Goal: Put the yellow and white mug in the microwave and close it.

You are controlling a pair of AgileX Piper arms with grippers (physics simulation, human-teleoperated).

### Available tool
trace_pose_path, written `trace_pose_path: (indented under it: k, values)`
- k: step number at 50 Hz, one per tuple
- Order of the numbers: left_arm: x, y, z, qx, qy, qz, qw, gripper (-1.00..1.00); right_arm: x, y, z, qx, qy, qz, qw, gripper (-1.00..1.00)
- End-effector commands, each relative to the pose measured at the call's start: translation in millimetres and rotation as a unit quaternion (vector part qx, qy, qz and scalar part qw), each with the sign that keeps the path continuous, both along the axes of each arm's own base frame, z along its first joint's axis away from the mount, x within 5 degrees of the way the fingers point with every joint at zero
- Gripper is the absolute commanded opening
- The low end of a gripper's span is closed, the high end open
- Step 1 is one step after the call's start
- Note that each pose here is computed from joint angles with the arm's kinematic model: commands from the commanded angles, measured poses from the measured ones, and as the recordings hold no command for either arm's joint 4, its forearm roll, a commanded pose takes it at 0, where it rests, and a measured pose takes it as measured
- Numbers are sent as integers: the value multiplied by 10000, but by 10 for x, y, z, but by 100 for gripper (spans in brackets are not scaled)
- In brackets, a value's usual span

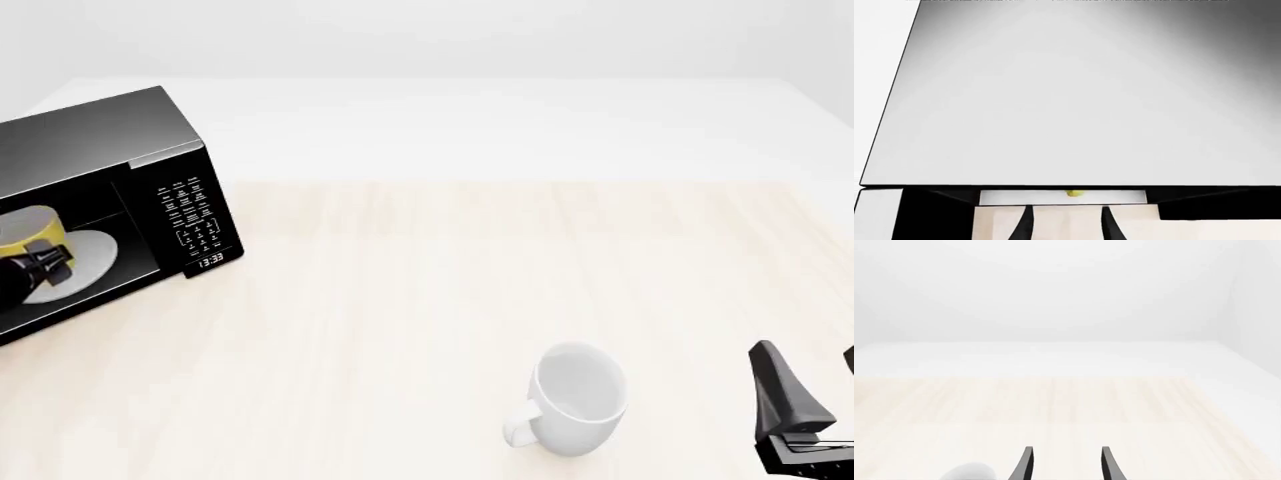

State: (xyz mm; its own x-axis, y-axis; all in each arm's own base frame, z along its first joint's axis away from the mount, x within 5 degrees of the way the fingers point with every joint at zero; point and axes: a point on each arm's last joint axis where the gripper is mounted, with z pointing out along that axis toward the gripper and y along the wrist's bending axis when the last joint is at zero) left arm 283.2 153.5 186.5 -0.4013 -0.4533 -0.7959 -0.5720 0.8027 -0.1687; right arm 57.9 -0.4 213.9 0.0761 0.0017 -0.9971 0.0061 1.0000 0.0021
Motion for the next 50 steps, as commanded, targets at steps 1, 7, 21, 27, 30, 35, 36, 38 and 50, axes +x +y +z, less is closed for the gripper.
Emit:
trace_pose_path:
  k: [1, 7, 21, 27, 30, 35, 36, 38, 50]
  values:
    - [-64, -88, 122, -1, -89, -45, 9999, 100, 0, 0, 0, 0, 1, 1, 10000, 100]
    - [-101, -148, 134, -4, -71, -109, 9999, 100, 0, 0, 0, 1, 0, -1, 10000, 100]
    - [-197, -239, 336, 105, -206, -198, 9995, 100, 0, 0, 0, 2, 0, -1, 10000, 100]
    - [-250, -279, 434, 120, -266, -210, 9994, 100, 0, 0, 0, 1, 0, -1, 10000, 100]
    - [-272, -293, 469, 119, -292, -208, 9993, 100, 0, 0, 0, 0, 0, 0, 10000, 100]
    - [-323, -327, 541, 125, -329, -214, 9991, 100, 0, 0, 0, 0, 0, 0, 10000, 100]
    - [-329, -335, 560, 138, -350, -224, 9990, 100, 0, 0, 0, 1, 0, -1, 10000, 100]
    - [-345, -341, 593, 156, -365, -227, 9990, 100, 0, 0, 0, 0, 0, 0, 10000, 100]
    - [-474, -424, 743, 261, -479, -292, 9981, 100, 0, 0, 0, 0, 0, 0, 10000, 100]
